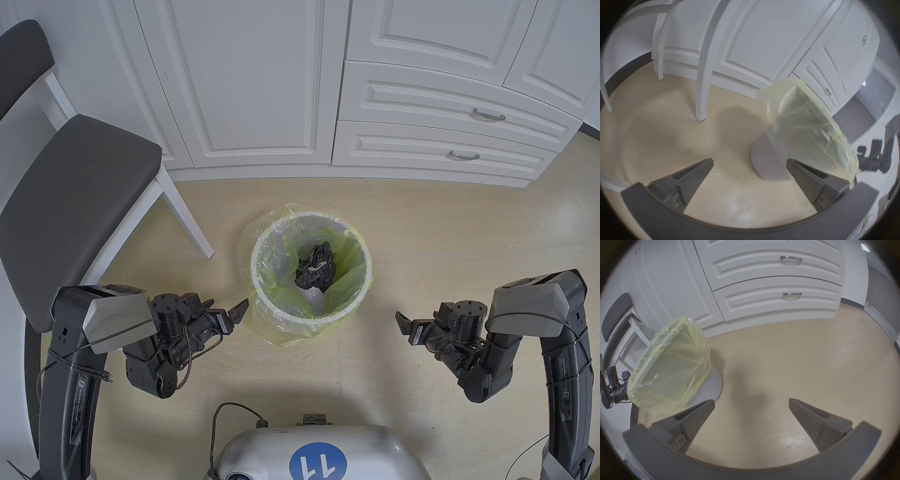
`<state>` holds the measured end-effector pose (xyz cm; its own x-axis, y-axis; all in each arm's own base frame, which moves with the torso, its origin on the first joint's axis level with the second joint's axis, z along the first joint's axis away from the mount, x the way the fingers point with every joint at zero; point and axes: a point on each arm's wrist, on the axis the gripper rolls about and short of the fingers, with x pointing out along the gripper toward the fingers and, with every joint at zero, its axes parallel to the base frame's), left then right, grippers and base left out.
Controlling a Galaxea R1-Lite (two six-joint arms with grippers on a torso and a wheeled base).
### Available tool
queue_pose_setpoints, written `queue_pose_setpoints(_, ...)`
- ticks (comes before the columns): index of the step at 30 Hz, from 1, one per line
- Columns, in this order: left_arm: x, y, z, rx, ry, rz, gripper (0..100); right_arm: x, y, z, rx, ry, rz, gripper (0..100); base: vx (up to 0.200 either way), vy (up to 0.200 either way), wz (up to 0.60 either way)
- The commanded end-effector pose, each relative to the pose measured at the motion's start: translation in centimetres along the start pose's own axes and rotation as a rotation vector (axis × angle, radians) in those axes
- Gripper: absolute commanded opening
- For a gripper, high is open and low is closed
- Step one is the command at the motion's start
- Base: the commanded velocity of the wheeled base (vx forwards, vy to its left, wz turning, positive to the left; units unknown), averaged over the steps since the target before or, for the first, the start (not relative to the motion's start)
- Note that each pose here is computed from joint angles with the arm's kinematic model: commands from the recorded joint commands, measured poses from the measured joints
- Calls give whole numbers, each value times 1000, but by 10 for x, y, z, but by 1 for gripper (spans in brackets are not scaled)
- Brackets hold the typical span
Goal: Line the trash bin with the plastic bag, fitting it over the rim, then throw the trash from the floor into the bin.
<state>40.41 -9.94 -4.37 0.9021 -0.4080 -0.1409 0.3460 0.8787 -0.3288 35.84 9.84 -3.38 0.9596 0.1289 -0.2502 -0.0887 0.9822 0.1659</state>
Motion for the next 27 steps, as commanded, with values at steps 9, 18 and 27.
queue_pose_setpoints(9,-105,-61,41,257,89,93,100,-62,13,62,-168,-108,3,100,0,0,0)
queue_pose_setpoints(18,-202,-104,67,277,81,0,100,-85,14,85,-193,-173,-29,100,0,0,0)
queue_pose_setpoints(27,-295,-148,122,263,-323,-136,100,-118,9,120,-241,-283,-57,100,0,0,0)
